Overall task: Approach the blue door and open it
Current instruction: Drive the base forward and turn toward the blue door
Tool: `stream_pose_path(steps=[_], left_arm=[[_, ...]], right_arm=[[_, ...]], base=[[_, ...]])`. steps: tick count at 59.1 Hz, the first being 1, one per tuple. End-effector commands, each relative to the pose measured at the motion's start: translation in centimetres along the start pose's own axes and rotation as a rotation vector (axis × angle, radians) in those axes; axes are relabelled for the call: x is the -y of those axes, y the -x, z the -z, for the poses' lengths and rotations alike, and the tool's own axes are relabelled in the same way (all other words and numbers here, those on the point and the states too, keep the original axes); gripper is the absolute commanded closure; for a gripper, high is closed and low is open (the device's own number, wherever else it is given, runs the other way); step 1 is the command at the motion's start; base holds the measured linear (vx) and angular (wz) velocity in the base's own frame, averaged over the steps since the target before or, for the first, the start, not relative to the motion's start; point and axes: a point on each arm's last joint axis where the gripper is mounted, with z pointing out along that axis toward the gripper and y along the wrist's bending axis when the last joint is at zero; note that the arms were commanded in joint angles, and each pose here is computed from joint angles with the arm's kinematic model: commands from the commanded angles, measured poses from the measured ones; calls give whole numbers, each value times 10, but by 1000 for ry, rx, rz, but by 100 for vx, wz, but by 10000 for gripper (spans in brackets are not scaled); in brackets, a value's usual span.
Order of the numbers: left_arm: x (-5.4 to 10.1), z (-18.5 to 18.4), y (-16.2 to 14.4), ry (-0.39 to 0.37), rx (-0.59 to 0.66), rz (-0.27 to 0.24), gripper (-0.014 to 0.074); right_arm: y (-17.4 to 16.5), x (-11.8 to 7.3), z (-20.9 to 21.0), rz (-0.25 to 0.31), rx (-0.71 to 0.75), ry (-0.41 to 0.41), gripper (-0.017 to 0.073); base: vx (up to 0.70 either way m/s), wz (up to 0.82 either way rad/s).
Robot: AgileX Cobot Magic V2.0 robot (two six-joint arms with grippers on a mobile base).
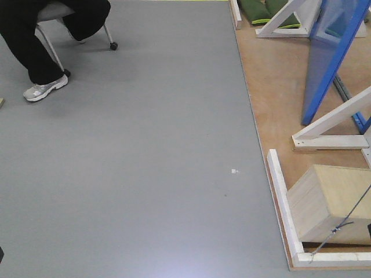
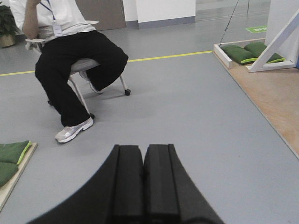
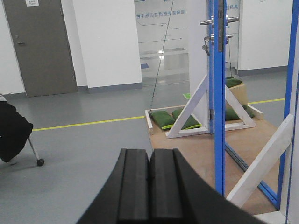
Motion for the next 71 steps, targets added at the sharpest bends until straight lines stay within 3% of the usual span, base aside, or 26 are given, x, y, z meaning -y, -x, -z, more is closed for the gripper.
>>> stream_pose_path(steps=[1,71], left_arm=[[0,1,7,-4,90,9,524],[0,0,7,-4,89,9,524]], right_arm=[[2,-1,1,16,84,9,557],[2,-1,1,16,83,9,557]], base=[[43,-10],[42,-2]])
